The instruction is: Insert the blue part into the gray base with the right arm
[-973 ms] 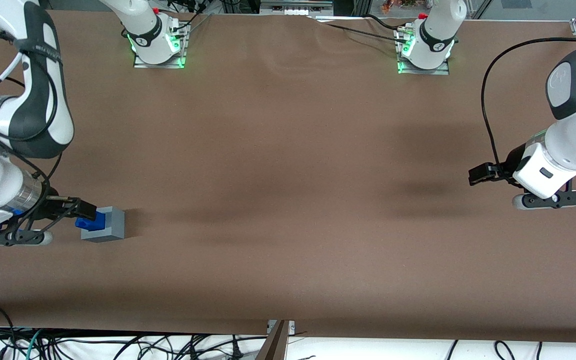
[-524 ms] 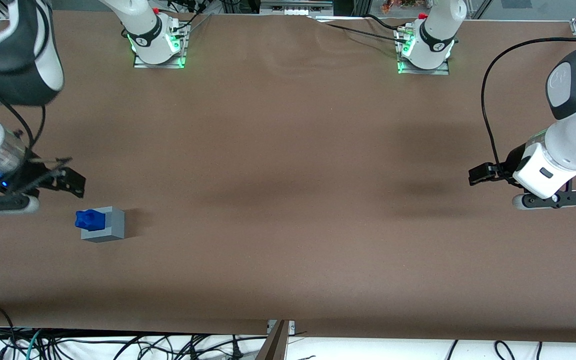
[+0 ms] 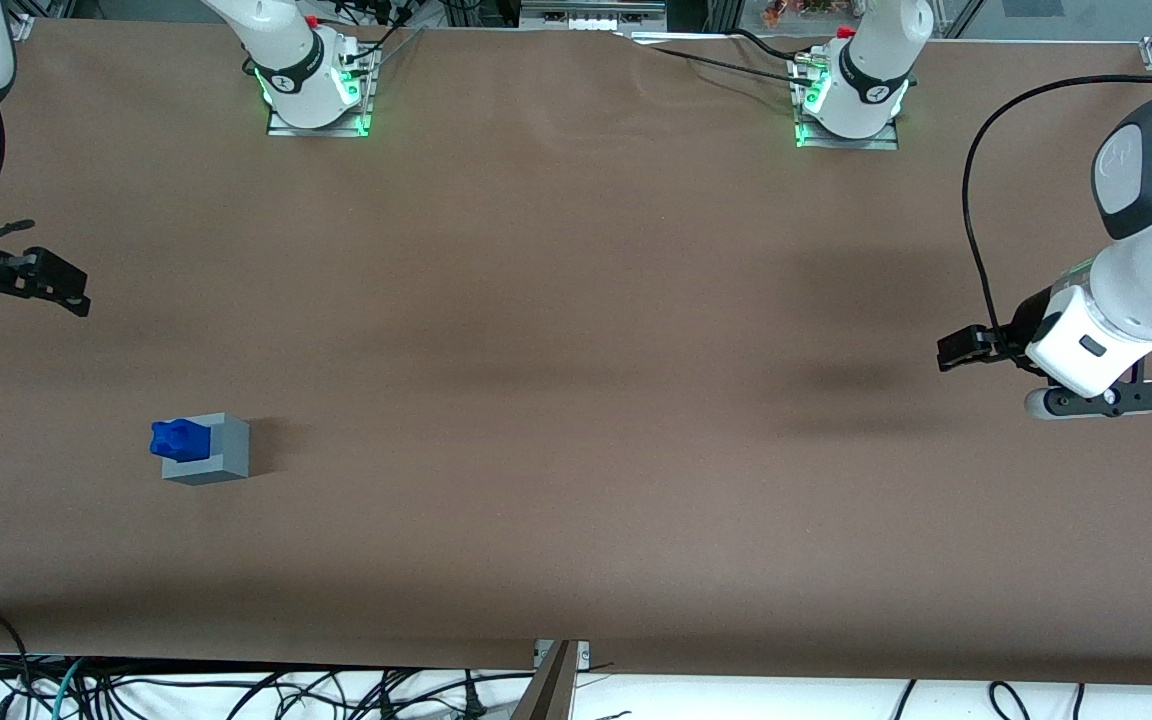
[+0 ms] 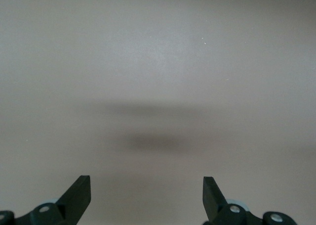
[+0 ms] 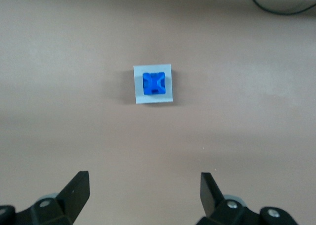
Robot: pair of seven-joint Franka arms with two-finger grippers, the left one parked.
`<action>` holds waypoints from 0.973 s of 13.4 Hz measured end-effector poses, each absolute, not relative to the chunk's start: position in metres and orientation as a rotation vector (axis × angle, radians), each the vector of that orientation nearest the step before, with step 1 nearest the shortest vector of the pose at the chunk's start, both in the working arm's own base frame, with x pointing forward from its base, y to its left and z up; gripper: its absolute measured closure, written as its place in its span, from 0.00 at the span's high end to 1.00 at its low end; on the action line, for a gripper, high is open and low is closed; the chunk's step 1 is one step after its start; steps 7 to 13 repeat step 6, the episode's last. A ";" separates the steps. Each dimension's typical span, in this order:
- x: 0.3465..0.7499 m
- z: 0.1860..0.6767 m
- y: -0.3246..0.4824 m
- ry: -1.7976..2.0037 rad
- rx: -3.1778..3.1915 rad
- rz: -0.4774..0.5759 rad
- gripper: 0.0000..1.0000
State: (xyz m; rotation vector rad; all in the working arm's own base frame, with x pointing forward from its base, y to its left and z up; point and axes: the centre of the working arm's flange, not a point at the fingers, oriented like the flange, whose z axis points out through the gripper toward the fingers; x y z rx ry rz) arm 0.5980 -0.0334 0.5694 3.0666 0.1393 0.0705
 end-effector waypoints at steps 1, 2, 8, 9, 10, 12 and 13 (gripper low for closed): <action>0.597 0.567 -0.031 0.146 3.068 0.053 1.00; 0.596 0.565 -0.028 0.155 3.070 0.037 1.00; 0.595 0.563 -0.026 0.158 3.071 0.017 1.00; 0.595 0.563 -0.026 0.158 3.071 0.017 1.00; 0.595 0.563 -0.026 0.158 3.071 0.017 1.00; 0.595 0.563 -0.026 0.158 3.071 0.017 1.00; 0.595 0.563 -0.026 0.158 3.071 0.017 1.00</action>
